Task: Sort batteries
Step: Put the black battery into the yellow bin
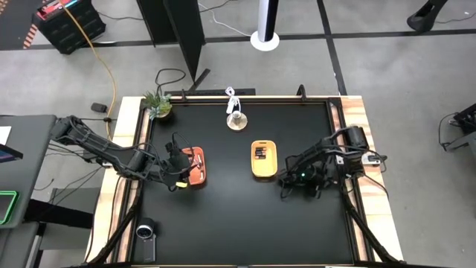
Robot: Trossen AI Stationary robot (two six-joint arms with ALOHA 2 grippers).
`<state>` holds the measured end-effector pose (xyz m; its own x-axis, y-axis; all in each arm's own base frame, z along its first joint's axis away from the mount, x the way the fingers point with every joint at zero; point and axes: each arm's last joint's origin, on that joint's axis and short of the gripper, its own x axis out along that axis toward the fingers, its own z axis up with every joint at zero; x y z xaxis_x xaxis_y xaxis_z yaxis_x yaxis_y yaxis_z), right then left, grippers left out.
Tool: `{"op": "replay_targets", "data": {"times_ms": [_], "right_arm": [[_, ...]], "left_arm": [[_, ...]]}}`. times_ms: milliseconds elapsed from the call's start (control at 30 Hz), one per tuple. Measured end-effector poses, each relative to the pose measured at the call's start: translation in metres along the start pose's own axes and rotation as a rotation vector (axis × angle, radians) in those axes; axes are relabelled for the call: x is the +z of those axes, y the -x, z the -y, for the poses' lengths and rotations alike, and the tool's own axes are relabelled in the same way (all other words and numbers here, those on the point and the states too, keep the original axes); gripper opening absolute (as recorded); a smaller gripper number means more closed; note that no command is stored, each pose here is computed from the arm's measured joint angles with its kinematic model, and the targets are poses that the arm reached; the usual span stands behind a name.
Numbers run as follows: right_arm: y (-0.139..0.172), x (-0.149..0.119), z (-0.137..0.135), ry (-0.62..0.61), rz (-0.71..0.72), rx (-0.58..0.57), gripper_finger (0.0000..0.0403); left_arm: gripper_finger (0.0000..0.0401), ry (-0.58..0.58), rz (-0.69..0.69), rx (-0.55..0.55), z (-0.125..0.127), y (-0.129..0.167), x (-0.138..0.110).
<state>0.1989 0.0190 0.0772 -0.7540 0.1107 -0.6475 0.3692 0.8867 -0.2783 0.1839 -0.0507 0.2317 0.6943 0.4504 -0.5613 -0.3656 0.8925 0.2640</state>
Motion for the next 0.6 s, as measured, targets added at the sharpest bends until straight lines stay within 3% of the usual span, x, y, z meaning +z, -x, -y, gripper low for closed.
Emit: {"op": "replay_targets", "data": {"times_ms": [333, 600], "right_arm": [[-0.0053, -0.0055, -0.0099, -0.115, 0.029, -0.038, 0.0101], [-0.0086, -0.0068, -0.0098, -0.099, 0.027, -0.046, 0.0102]], "left_arm": [[0.0169, -0.001, -0.001, 0.000, 0.0000, 0.0000, -0.0001], [0.0169, -0.001, -0.001, 0.000, 0.0000, 0.0000, -0.0001]]}}
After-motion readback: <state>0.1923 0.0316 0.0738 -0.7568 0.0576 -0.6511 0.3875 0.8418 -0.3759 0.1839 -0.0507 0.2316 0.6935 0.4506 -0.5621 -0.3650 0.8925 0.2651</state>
